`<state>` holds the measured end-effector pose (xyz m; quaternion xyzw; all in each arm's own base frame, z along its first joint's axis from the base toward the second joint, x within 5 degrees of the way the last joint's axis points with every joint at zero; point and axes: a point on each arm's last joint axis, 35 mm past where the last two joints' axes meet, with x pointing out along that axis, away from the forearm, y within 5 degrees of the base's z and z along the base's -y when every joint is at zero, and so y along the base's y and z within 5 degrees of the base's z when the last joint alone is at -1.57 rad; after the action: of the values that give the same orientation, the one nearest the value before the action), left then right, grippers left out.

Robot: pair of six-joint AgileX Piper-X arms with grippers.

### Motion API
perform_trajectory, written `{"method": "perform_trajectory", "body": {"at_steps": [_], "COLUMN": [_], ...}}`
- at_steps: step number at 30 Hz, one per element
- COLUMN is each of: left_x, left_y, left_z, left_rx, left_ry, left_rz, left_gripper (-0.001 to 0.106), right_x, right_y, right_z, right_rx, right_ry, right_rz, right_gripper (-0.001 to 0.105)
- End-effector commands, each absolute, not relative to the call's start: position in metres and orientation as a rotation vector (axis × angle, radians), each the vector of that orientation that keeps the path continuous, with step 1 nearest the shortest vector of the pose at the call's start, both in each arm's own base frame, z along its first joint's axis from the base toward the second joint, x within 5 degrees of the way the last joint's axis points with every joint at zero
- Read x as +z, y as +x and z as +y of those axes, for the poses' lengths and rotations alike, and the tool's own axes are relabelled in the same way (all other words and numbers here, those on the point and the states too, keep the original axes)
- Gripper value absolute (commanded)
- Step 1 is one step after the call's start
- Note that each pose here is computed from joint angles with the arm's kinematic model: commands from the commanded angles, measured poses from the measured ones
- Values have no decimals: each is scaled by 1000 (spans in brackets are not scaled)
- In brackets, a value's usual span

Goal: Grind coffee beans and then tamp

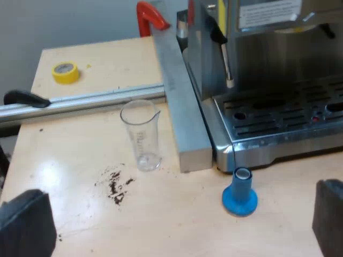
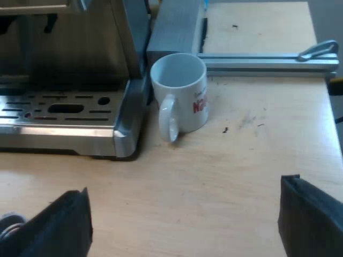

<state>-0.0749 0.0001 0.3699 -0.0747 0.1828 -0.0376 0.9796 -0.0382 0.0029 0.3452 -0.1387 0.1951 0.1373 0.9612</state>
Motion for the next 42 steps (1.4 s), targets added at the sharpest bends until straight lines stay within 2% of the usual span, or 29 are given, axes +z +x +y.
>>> {"method": "perform_trajectory", "body": {"at_steps": [1, 11, 22, 42], "left_x": [369, 351, 293, 289], "left_y": [-58, -15, 22, 32], "left_z": [1, -1, -2, -3], "left_rx": [-49, -41, -24, -47], "left_ry": [-161, -200, -194, -143], "left_rz": [355, 291, 462, 414], "left_gripper": [105, 105, 105, 105], "right_x": [345, 310, 248, 246], "right_y": [-28, 16, 39, 42], "right_z": [5, 8, 9, 9], "right_rx": [301, 304, 330, 329], "right_ry": [-284, -281, -264, -265], "right_rz": [361, 345, 543, 532], "right_gripper": [72, 72, 72, 72]}}
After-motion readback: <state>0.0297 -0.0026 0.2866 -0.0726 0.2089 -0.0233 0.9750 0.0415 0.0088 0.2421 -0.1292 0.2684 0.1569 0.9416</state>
